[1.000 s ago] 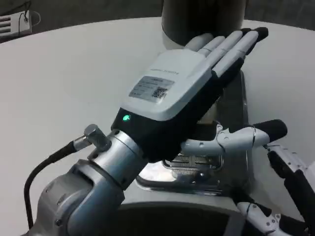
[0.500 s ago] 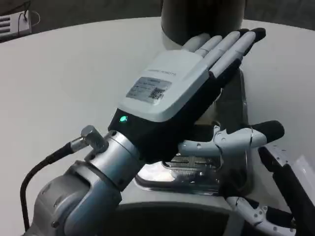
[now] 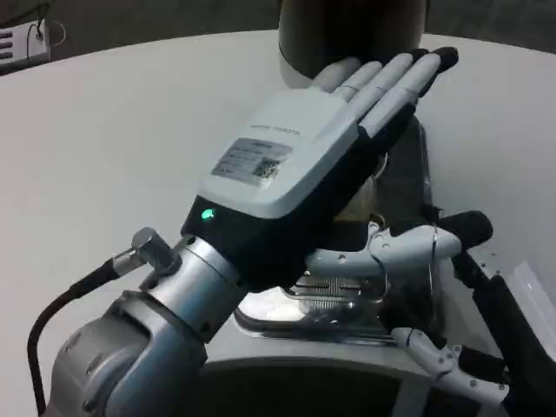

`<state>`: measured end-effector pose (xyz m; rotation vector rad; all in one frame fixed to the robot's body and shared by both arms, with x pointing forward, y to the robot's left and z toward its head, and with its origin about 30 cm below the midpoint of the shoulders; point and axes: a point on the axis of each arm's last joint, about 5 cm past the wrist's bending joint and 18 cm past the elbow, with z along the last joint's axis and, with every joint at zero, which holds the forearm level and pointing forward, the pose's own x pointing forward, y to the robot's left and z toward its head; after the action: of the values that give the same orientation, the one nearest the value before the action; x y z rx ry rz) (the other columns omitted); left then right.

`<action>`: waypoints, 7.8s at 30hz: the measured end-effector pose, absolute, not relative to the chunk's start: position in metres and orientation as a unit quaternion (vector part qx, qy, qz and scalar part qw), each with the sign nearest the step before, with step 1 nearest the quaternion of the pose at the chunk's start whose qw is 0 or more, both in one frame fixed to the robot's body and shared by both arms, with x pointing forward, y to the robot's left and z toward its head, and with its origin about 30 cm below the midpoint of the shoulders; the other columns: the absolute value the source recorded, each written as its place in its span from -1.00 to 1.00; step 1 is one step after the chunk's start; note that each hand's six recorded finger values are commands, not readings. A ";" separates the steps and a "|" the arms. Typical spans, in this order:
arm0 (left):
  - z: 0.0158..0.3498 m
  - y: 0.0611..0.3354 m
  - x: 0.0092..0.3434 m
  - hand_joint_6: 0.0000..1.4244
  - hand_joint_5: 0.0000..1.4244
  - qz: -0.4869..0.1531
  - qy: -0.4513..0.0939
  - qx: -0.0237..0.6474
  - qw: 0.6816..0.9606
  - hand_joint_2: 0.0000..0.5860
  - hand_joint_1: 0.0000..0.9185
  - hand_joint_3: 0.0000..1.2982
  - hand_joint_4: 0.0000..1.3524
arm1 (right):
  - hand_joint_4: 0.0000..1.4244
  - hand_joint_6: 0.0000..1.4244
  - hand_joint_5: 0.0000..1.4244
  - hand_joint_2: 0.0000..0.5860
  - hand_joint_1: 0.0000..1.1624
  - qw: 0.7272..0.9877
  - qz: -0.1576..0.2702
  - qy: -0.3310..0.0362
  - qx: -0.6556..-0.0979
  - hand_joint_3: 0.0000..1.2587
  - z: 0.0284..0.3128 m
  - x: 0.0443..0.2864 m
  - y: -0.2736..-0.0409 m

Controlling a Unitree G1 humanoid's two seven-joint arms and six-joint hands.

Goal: Grasp the cup under the faucet to collect the drink, then remove the cup.

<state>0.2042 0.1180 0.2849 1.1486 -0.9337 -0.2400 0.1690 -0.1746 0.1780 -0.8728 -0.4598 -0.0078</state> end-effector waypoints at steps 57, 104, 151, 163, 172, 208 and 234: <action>0.171 0.152 0.126 -1.00 -1.00 0.022 -0.233 0.513 0.826 -0.43 -1.00 -1.00 -1.00 | -0.95 -0.63 -0.88 -0.05 -0.16 0.897 0.023 -0.237 -0.373 -1.00 0.176 0.209 -0.167; 0.165 0.158 0.122 -1.00 -1.00 0.029 -0.213 0.514 0.831 -0.40 -1.00 -1.00 -1.00 | -0.98 -0.70 -0.91 -0.23 0.03 0.902 0.060 -0.262 -0.337 -1.00 0.187 0.255 -0.137; 0.171 0.166 0.111 -1.00 -1.00 0.046 -0.180 0.521 0.833 -0.42 -1.00 -1.00 -1.00 | -0.72 -0.50 -0.68 -0.33 0.26 0.932 0.067 -0.247 -0.259 -0.89 0.185 0.276 -0.105; 0.173 0.166 0.110 -1.00 -1.00 0.054 -0.174 0.518 0.836 -0.42 -1.00 -1.00 -1.00 | -0.52 0.10 -0.37 -0.37 0.55 0.937 0.065 -0.246 -0.238 -0.71 0.186 0.279 -0.096; 0.178 0.170 0.108 -1.00 -1.00 0.062 -0.168 0.524 0.833 -0.42 -1.00 -1.00 -1.00 | -0.01 0.91 0.29 -0.27 0.92 0.947 0.041 -0.243 -0.206 -0.18 0.185 0.279 -0.086; 0.178 0.161 0.117 -1.00 -1.00 0.057 -0.192 0.506 0.839 -0.59 -1.00 -1.00 -1.00 | 0.38 1.00 0.66 -0.68 1.00 0.936 0.057 -0.267 -0.221 0.28 0.166 0.223 -0.112; 0.195 0.163 0.102 -1.00 -1.00 0.049 -0.208 0.563 0.798 -0.92 -1.00 -1.00 -1.00 | 0.40 1.00 0.66 -0.71 1.00 0.914 0.084 -0.335 -0.212 0.34 0.201 0.156 -0.156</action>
<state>0.1021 0.1626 0.1951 1.2082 -0.4459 0.1060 0.1561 -0.1560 0.2007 -0.4373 -0.6897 0.1734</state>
